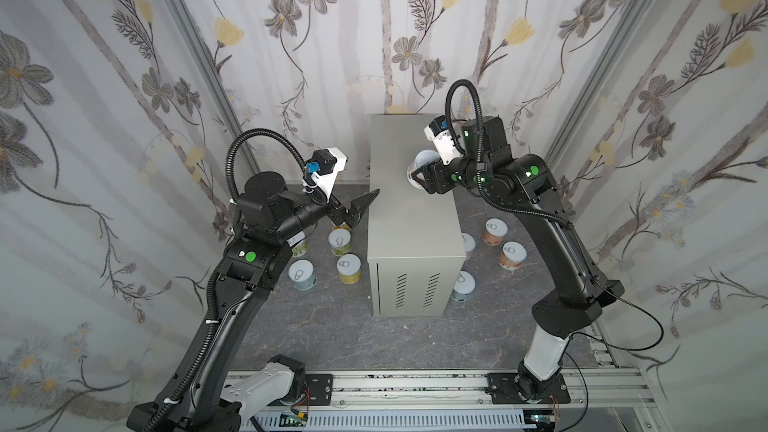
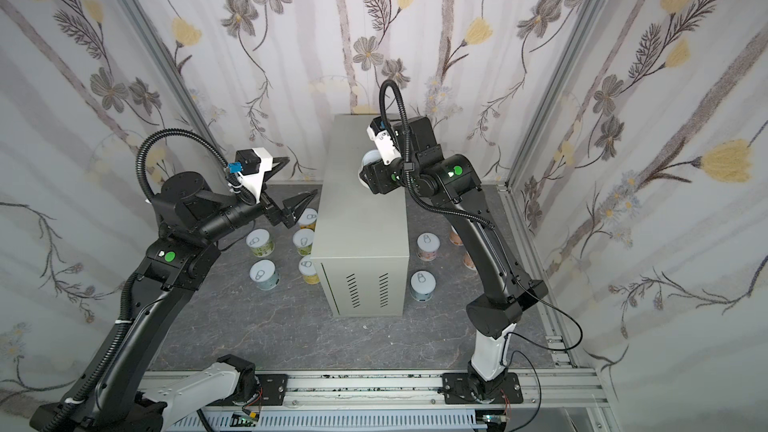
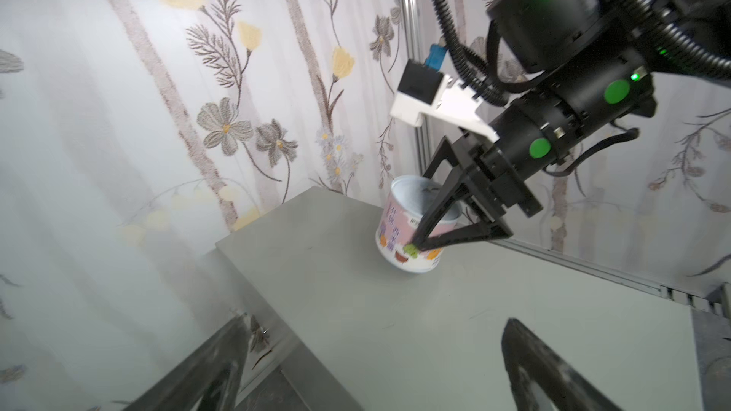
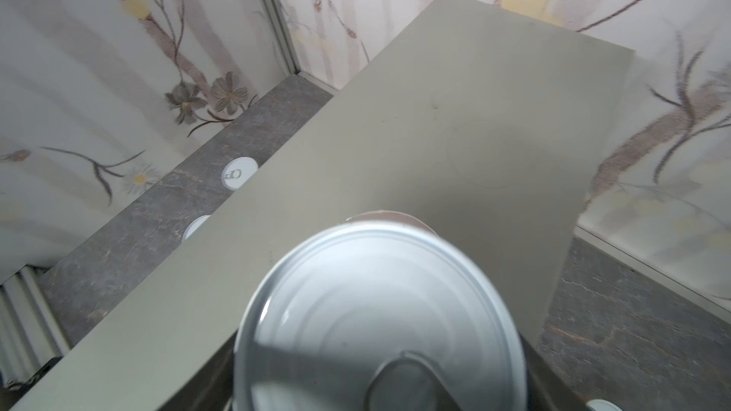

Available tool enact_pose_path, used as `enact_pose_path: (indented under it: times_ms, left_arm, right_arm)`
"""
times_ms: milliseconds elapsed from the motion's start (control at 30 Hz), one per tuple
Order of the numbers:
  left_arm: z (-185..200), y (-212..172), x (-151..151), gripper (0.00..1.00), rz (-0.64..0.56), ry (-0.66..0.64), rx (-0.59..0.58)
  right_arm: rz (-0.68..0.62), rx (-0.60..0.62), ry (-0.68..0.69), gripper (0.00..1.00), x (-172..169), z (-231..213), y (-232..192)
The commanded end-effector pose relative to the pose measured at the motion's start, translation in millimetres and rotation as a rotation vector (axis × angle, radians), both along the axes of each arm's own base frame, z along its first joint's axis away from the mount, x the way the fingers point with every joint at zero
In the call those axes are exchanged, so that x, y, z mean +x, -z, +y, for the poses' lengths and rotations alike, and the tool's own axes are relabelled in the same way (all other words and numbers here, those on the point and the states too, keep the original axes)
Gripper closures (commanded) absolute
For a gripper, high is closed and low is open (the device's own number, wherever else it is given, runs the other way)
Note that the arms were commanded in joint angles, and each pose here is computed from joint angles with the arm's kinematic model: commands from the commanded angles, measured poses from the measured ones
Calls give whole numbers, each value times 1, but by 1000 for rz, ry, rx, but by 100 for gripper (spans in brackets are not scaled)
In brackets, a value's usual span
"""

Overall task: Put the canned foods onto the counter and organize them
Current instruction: 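Lift the pink can onto the cabinet with the right gripper while left arm rises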

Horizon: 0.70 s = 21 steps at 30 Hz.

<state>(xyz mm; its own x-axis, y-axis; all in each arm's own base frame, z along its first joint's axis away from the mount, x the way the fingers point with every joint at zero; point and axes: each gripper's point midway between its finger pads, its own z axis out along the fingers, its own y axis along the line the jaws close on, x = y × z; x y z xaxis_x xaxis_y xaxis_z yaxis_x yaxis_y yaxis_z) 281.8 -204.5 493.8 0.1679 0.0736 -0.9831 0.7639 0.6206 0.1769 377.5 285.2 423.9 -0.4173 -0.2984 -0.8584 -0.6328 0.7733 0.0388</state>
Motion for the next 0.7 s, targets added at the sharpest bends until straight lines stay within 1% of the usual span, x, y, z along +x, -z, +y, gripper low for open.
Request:
enact_pose_path:
  times_ms: [0,133,233,300,367,533,667]
  left_arm:
    - [-17,-16,-11,0,-34,90,-24]
    - [-35,-1,-12,0,1,129,39]
    - [-44,14,-9,0,29,127,84]
    - [-49,23,-6,0,42,121,106]
    - [-52,27,-3,0,49,117,118]
    - [-56,31,-1,0,47,124,130]
    - [-60,34,1,0,45,129,137]
  right_arm:
    - [-66,-9,-28,57,2,12,-8]
    - [-52,-49,-31,56,-1,17,2]
    - [-43,-61,-33,52,-2,18,6]
    - [-40,-61,-36,48,-2,19,7]
    - [-46,-59,-40,44,-2,19,6]
    - [-50,-61,-45,38,-2,20,6]
    - [-53,-62,-44,36,1,21,7]
